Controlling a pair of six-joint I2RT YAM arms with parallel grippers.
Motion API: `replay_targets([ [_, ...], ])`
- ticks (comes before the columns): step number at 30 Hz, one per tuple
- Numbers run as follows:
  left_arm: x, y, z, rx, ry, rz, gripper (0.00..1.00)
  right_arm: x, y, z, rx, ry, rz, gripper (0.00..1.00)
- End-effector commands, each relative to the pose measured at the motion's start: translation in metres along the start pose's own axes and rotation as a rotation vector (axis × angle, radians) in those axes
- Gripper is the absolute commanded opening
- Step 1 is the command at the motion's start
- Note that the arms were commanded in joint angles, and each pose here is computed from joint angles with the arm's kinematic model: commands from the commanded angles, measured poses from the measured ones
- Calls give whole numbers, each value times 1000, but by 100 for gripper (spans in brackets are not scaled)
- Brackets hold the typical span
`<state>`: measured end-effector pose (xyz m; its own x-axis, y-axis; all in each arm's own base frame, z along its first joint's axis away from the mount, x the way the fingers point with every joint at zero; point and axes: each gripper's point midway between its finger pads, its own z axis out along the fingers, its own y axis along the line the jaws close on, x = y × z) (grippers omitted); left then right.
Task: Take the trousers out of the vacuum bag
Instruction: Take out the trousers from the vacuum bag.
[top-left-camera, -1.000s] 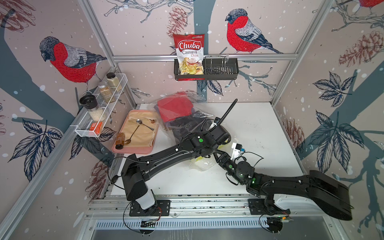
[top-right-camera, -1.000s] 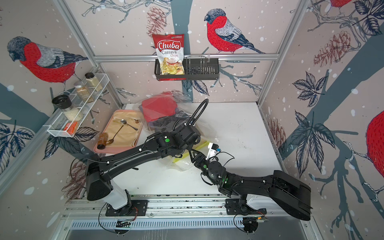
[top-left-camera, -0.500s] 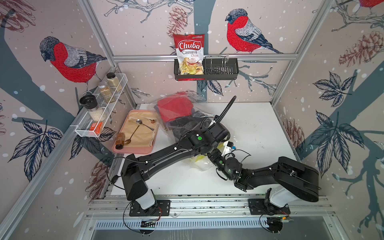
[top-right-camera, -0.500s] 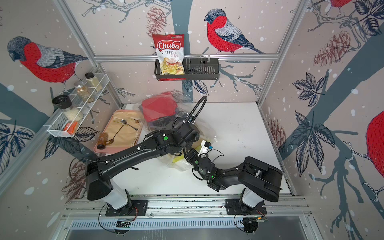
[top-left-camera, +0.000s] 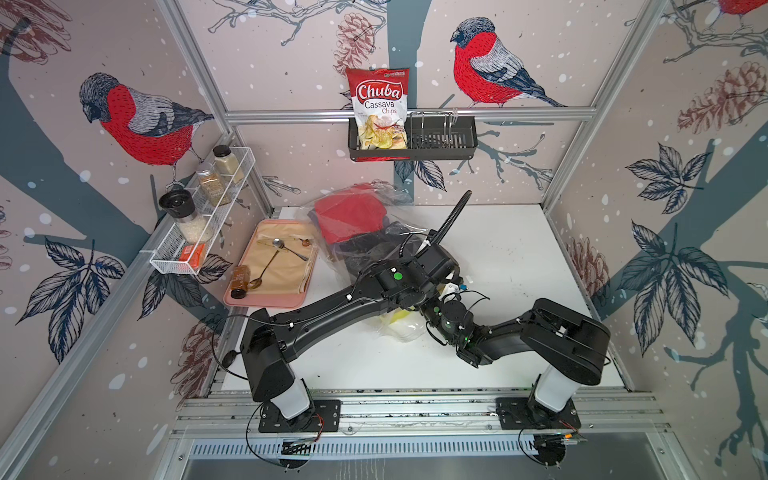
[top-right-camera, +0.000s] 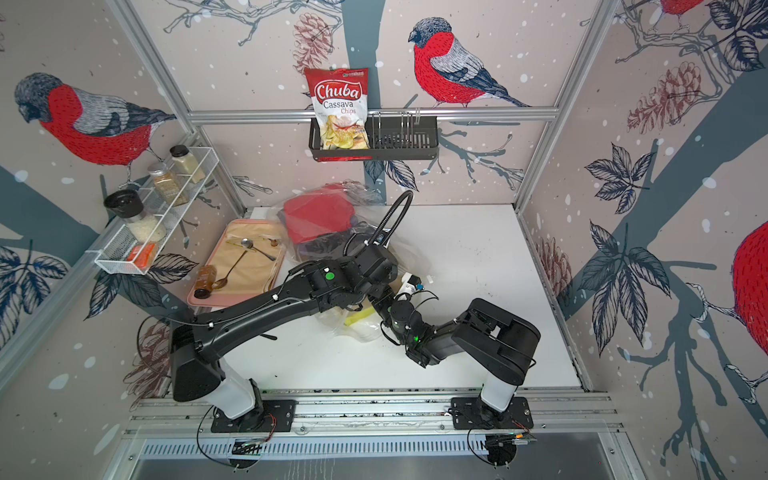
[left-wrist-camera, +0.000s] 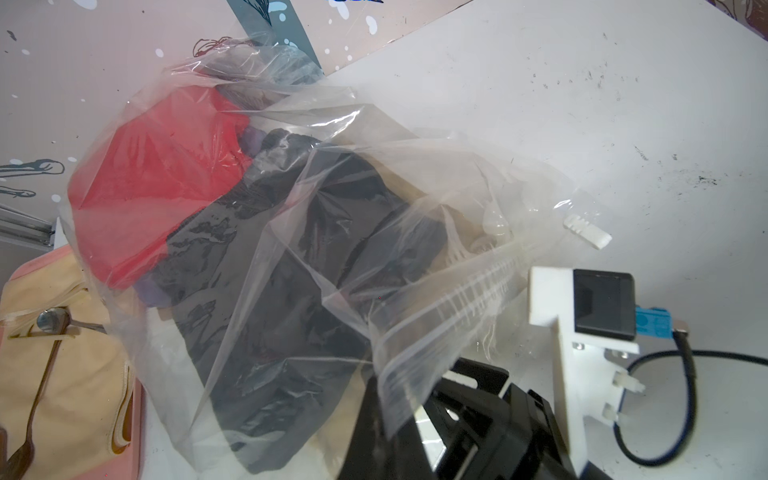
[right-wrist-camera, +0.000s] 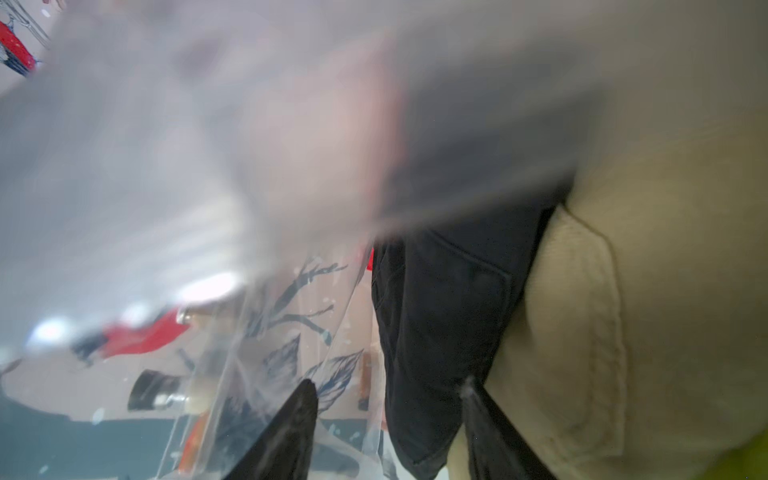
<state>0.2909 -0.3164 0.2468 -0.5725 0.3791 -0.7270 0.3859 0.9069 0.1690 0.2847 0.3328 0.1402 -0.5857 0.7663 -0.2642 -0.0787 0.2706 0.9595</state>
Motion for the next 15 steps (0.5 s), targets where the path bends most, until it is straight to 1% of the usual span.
replay_targets([
  [1, -4, 1, 0, 1, -11, 3, 0, 4, -5, 5, 18, 25, 32, 58],
  [5, -4, 0, 0, 5, -14, 1, 0, 10, -16, 12, 62, 46, 32, 60],
  [10, -4, -2, 1, 13, -13, 2, 0, 12, -20, 20, 64, 63, 35, 61],
  [15, -4, -4, 1, 21, -14, 1, 0, 12, -29, 27, 107, 61, 33, 64],
])
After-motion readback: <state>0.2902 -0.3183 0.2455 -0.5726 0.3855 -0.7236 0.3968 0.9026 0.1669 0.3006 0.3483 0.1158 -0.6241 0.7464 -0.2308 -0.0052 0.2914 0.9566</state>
